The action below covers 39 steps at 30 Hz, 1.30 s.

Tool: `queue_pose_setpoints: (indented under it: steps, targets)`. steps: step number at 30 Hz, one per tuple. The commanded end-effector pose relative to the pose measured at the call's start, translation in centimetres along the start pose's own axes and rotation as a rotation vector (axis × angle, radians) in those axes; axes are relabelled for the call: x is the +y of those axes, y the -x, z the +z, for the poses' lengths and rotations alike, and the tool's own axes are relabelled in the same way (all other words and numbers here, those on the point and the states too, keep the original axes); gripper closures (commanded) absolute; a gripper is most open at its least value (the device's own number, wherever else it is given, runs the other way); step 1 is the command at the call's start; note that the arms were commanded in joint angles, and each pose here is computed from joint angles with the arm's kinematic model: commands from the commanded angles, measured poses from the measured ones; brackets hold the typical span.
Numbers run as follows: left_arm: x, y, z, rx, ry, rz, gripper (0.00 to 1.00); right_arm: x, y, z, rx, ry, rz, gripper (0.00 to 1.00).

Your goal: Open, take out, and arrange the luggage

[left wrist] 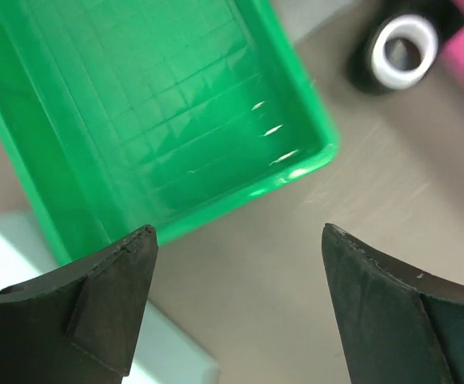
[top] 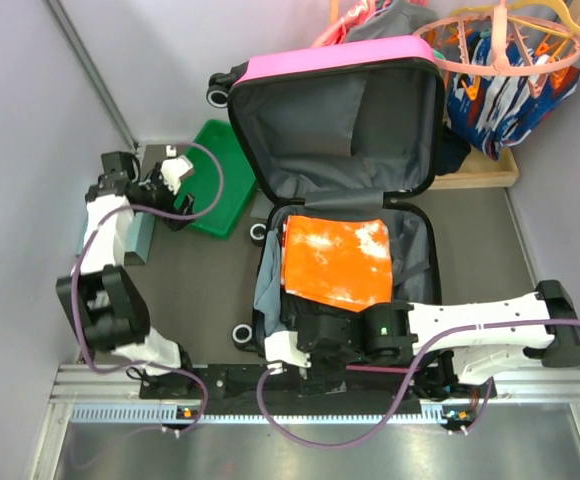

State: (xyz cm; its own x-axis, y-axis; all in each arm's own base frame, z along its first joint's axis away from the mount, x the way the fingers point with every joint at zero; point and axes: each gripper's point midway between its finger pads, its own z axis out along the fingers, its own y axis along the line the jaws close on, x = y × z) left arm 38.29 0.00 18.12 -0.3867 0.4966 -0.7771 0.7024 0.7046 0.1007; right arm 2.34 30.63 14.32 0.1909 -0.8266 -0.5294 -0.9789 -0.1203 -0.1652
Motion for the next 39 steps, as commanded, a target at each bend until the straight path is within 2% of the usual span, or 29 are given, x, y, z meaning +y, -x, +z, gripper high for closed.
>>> queue_pose_setpoints:
  steps: [1, 2, 3, 5, 12, 16, 18, 21, 22, 24, 26, 28, 29, 36, 39]
  targets:
    - [0.0, -0.7, 0.9, 0.043, -0.208, 0.331, 0.13, -1.3, 1.3, -1.1, -0.103, -0.039, -0.031, 0.01]
    - [0.2, -2.1, 1.9, 0.079, -0.251, 0.333, 0.13, -1.7, 1.2, -1.1, -0.109, -0.042, -0.025, 0.01]
    - [0.8, -2.8, 2.2, 0.115, -0.266, 0.415, 0.13, -2.0, 1.2, -1.1, -0.111, -0.044, -0.021, 0.01]
    - [0.7, -4.2, 3.2, 0.161, -0.323, 0.465, 0.13, -2.4, 1.0, -1.1, -0.117, -0.048, -0.020, 0.01]
    - [3.0, -5.1, 6.8, 0.242, -0.256, 0.685, 0.11, -3.1, 0.3, -0.4, -0.118, -0.038, 0.005, 0.01]
    - [3.3, -6.4, 7.9, 0.302, -0.312, 0.713, 0.12, -2.8, 0.1, 0.1, -0.114, -0.009, 0.007, 0.01]
    - [2.3, -8.6, 8.3, 0.361, -0.403, 0.734, 0.14, -2.7, 0.0, 0.2, -0.110, -0.008, 0.007, 0.01]
    - [1.0, -11.2, 9.0, 0.405, -0.459, 0.777, 0.23, -2.9, -0.1, 0.3, -0.109, -0.012, 0.012, 0.01]
    - [0.9, -11.0, 8.8, 0.394, -0.448, 0.791, 0.35, -2.8, -0.1, 0.4, -0.110, -0.011, 0.014, 0.01]
    - [0.5, -10.6, 9.0, 0.360, -0.446, 0.812, 0.50, -2.8, -0.2, 0.4, -0.110, -0.006, 0.020, 0.01]
    - [0.0, -9.5, 8.5, 0.327, -0.447, 0.817, 0.72, -2.7, -0.2, 0.4, -0.107, -0.001, 0.022, 0.01]
    - [-0.7, -8.1, 7.7, 0.282, -0.459, 0.812, 0.88, -2.8, -0.1, 0.3, -0.105, -0.002, 0.022, 0.01]
    - [-0.9, -7.5, 7.5, 0.265, -0.461, 0.809, 1.00, -2.8, -0.2, 0.3, -0.104, -0.002, 0.022, 0.01]
    - [-1.7, -2.6, 5.3, 0.157, -0.427, 0.703, 1.00, -3.0, 0.2, 0.0, -0.111, -0.009, 0.022, 0.01]
    - [-3.9, -1.9, 3.7, 0.129, -0.479, 0.647, 1.00, -3.1, 0.0, -0.2, -0.103, -0.019, 0.026, 0.01]
